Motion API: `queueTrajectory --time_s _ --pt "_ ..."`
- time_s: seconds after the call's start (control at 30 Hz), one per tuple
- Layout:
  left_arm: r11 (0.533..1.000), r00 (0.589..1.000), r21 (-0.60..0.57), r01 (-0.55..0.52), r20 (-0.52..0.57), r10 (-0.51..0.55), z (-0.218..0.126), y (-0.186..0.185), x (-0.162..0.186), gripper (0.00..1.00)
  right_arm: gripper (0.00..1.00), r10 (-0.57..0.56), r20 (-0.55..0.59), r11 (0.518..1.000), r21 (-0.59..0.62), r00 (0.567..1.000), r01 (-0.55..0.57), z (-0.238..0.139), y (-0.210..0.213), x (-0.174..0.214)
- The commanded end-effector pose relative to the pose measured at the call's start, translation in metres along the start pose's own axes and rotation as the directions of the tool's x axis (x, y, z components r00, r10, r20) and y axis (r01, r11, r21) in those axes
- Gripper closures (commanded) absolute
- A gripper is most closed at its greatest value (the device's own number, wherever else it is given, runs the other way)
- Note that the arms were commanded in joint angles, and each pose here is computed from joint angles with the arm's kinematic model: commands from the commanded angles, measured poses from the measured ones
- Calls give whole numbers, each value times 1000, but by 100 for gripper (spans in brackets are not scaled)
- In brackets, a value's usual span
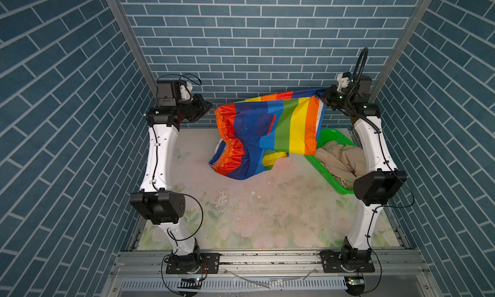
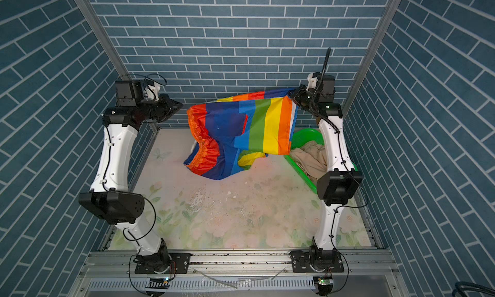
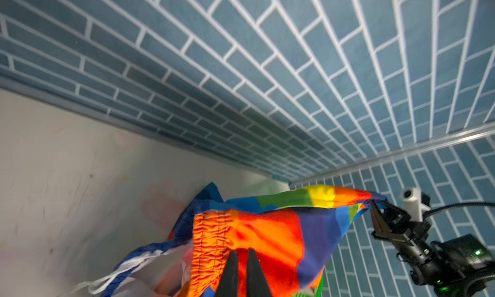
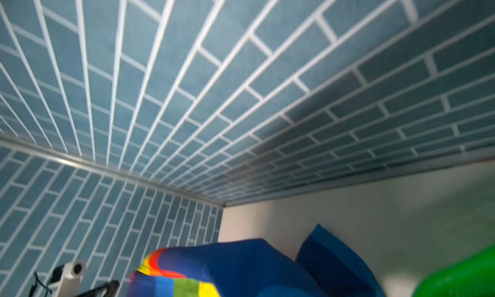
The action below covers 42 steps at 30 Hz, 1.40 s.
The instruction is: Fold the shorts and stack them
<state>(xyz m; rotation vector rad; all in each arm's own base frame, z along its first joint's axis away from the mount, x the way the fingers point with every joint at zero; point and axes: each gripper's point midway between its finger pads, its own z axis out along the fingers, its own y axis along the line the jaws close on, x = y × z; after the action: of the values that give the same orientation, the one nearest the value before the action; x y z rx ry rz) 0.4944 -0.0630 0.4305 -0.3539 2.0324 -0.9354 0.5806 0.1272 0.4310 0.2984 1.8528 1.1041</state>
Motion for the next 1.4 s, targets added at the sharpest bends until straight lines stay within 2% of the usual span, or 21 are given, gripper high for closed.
queueTrajectory --time_s 0.0,0.1,0.13,0.2,0.3,0.37,0.47,0.57,0.7,0.73,0.8,0.9,0.97,1.07,1.1,1.17,1.27,1.37 --pt "987 980 124 -99 181 76 -33 -55 -57 98 100 106 300 957 -290 948 -15 -39 65 -103" --pt "948 954 293 -127 298 35 -59 -97 -95 100 100 139 386 920 -392 912 26 -67 89 -133" --pt "935 950 333 -119 311 10 -65 -102 -102 100 100 129 387 914 -404 913 42 -75 96 -135" --pt "936 945 328 -131 327 17 -71 -103 -102 100 100 79 341 916 -396 937 67 -78 107 -121" --pt "953 953 274 -133 298 47 -61 -93 -80 100 100 -28 279 926 -354 960 130 -79 120 -86" --pt "952 962 286 -107 273 26 -52 -88 -65 100 100 -59 237 931 -337 970 139 -74 122 -66" --pt "948 973 312 -65 233 -10 -41 -79 -44 100 100 -50 130 918 -385 990 97 -62 132 -41" --pt "947 981 321 -22 188 -40 -31 -65 -23 95 100 -46 29 899 -434 999 54 -44 153 -9" --pt "959 988 284 18 143 -60 -24 -39 4 91 100 -97 -137 852 -524 986 11 -15 199 66" --pt "963 990 270 18 133 -56 -23 -34 10 88 100 -94 -214 844 -536 972 -37 1 201 93" --pt "971 993 236 25 108 -52 -21 -21 22 78 100 -113 -348 819 -563 931 -111 10 214 140" --pt "984 997 176 36 60 -47 -15 0 40 59 100 -181 -532 802 -567 827 -189 2 232 213" --pt "989 998 143 46 32 -51 -9 14 51 50 100 -270 -578 803 -577 770 -152 -23 244 254" --pt "991 997 109 74 -4 -74 1 33 64 45 100 -409 -595 818 -575 692 -11 -63 234 310" --pt "991 997 101 82 -14 -81 5 39 68 45 100 -429 -612 830 -557 664 22 -74 221 328" --pt "991 995 95 96 -33 -94 12 47 75 43 100 -398 -659 872 -487 638 41 -93 187 353" --pt "993 992 76 94 -95 -86 24 56 91 37 100 -261 -754 954 -297 603 41 -118 106 398" --pt "999 983 34 36 -183 -29 37 53 116 33 100 -128 -811 991 -125 572 44 -150 34 442"
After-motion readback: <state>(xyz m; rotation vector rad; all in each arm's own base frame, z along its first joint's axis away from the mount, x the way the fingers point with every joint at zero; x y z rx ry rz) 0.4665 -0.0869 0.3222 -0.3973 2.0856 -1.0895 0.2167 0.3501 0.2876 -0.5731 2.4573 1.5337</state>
